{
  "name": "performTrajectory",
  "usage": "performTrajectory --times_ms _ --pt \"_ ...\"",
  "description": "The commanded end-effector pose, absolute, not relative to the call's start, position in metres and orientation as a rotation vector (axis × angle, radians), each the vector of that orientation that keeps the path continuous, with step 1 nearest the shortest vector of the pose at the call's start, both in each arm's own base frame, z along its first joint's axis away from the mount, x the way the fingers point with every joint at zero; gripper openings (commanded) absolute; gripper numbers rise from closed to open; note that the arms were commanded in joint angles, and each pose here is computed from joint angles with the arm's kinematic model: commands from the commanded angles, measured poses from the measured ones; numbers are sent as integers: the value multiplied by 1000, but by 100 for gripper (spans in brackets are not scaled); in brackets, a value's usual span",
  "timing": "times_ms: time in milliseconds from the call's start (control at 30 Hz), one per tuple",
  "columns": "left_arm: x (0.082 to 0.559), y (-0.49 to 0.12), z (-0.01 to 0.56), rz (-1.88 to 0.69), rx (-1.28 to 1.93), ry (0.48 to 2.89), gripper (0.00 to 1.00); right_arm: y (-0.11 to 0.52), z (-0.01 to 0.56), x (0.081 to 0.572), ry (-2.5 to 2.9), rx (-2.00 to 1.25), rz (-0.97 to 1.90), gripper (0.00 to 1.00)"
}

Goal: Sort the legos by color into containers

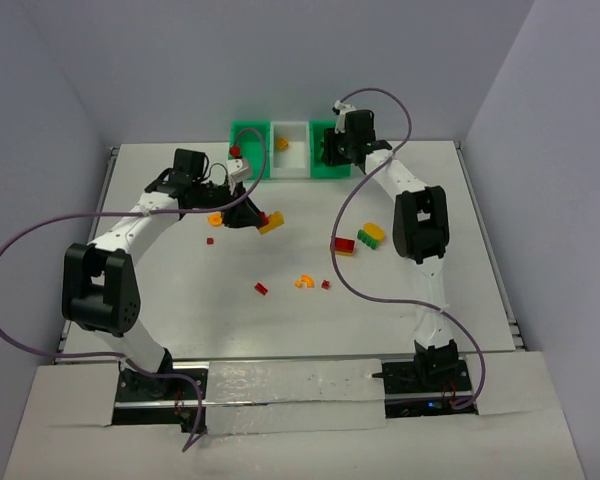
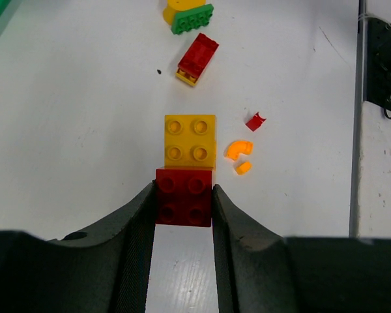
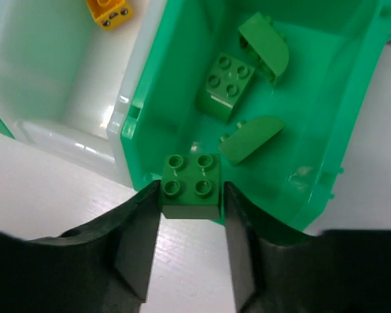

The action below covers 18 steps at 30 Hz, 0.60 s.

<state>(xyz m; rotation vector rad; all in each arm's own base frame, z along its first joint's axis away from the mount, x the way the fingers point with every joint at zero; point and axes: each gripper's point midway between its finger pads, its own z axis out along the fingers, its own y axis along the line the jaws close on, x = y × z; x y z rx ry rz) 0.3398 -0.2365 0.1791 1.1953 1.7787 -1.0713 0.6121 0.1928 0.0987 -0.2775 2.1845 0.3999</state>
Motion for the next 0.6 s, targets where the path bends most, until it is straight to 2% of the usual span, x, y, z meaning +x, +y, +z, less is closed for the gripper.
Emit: performTrajectory --times_ms 0,133,167,267,400,500,567 --pt "364 -232 204 -984 1092 1737 0 198 155 631 2052 -249 336 75" --pt "374 -230 209 -1012 1006 1758 0 203 168 619 2052 -255 355 82" --pt "374 -230 213 -1037 985 1757 0 204 175 613 2046 -262 374 91" --pt "375 -231 223 -1074 973 1718 0 213 194 599 2037 -308 451 91" --pt "373 -229 243 -1158 922 1683 0 242 245 533 1987 -469 794 91" --pt "357 -227 247 -1305 905 1705 0 269 283 456 1858 -673 1105 90" --pt "353 -227 245 -1263 950 1685 0 277 293 426 1855 -735 1185 91"
